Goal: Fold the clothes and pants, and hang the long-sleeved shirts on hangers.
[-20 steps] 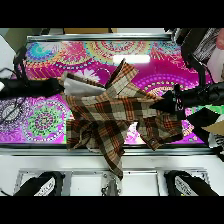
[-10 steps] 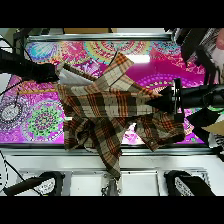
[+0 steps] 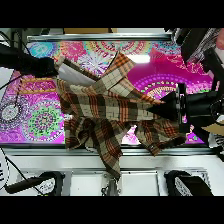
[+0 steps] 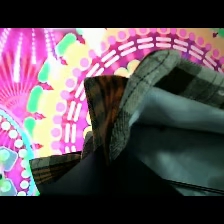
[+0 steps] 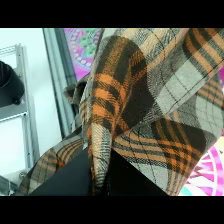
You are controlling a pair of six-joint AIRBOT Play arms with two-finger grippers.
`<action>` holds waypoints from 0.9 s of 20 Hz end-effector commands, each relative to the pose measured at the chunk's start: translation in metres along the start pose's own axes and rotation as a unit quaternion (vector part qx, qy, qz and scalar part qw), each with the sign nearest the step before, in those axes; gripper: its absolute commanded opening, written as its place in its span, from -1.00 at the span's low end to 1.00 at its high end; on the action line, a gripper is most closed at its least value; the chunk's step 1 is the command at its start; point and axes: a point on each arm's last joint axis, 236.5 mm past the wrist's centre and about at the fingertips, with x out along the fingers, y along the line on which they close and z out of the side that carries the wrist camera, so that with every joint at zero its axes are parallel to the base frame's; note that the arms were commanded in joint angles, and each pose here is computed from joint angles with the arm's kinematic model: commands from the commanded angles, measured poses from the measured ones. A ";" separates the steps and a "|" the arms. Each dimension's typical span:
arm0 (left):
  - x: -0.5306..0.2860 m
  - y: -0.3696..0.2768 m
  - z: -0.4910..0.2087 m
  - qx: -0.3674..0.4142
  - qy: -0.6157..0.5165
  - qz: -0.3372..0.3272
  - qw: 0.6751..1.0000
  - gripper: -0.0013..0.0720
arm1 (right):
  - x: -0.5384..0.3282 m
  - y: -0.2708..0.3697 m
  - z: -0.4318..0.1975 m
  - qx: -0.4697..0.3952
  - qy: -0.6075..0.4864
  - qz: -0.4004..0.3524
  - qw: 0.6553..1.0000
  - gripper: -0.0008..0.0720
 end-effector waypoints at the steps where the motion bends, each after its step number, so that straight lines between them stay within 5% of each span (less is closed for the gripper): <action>1: -0.018 -0.010 0.011 0.019 -0.024 -0.001 1.000 -0.90 | 0.006 0.009 -0.014 0.009 0.034 0.022 0.999 -0.91; 8: 0.012 -0.022 -0.010 0.057 0.047 -0.017 0.997 -0.90 | 0.017 0.012 -0.023 0.036 0.050 0.058 0.996 -0.91; 9: 0.022 -0.052 -0.009 0.108 0.051 -0.036 0.992 -0.90 | 0.025 0.048 0.014 0.034 -0.022 0.157 0.987 -0.91; 11: -0.001 -0.065 0.012 0.124 0.003 -0.038 0.992 -0.90 | 0.023 0.048 0.032 0.028 -0.064 0.163 0.984 -0.91; 12: -0.009 -0.069 0.017 0.129 -0.010 -0.041 0.991 -0.57 | 0.023 0.044 0.037 0.030 -0.076 0.155 0.984 -0.91; 13: -0.014 -0.067 0.021 0.127 -0.021 -0.039 0.991 0.29 | 0.023 0.043 0.041 0.025 -0.084 0.154 0.984 -0.91; 14: -0.019 -0.065 0.027 0.118 -0.038 -0.036 0.992 0.78 | 0.022 0.042 0.044 0.022 -0.091 0.152 0.984 -0.91; 18: -0.094 -0.062 0.062 0.073 -0.175 -0.054 0.980 0.78 | 0.024 0.024 0.060 0.018 -0.126 0.113 0.985 -0.91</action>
